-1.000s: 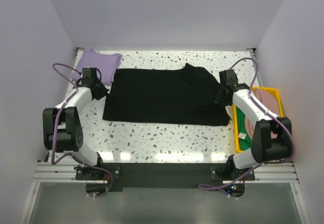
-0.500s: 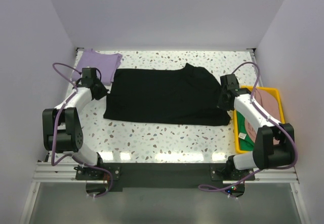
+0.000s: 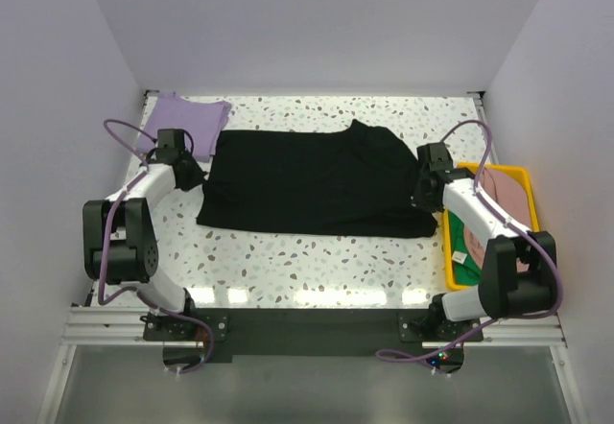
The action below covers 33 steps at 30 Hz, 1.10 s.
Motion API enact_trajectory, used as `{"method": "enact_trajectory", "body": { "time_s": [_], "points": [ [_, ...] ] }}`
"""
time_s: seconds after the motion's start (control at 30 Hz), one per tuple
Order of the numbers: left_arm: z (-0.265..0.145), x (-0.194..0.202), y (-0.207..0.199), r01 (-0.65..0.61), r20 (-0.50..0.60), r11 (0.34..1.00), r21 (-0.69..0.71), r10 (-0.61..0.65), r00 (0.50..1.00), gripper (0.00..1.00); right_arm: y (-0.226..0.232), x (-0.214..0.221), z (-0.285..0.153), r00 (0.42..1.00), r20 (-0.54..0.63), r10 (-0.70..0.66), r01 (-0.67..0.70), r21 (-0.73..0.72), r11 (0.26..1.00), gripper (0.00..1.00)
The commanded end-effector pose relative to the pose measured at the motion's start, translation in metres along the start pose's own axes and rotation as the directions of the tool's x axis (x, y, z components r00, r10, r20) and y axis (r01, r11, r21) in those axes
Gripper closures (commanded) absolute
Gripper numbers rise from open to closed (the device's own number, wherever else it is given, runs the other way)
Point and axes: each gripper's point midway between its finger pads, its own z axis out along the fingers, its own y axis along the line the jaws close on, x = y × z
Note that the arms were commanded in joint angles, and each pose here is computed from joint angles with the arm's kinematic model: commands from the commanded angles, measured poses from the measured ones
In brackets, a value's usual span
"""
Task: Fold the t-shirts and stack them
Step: Fold the tshirt
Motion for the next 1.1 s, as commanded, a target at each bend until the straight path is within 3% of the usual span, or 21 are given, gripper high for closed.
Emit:
{"method": "enact_trajectory", "body": {
  "time_s": [0.0, 0.57, 0.97, 1.07],
  "points": [
    [-0.01, -0.027, 0.0, -0.012, 0.074, 1.0, -0.015, 0.013, 0.997, 1.0, -0.009, -0.01, -0.004, 0.999, 0.039, 0.021, -0.022, 0.043, 0.999, 1.0],
    [-0.076, -0.028, 0.001, 0.0, 0.165, 0.999, 0.044, -0.007, 0.986, 1.0, -0.016, -0.016, -0.045, 0.992, 0.116, 0.057, -0.054, -0.027, 0.998, 1.0],
    [-0.006, -0.013, 0.004, -0.034, 0.027, 0.999, -0.015, 0.035, 0.999, 1.0, 0.0, -0.015, 0.002, 0.999, 0.024, 0.039, -0.039, 0.028, 0.999, 1.0],
    [0.006, -0.005, 0.01, -0.043, -0.005, 0.999, -0.032, 0.043, 0.999, 1.0, -0.006, -0.008, 0.009, 0.999, 0.015, 0.039, -0.039, 0.056, 0.998, 0.89]
  ]
}}
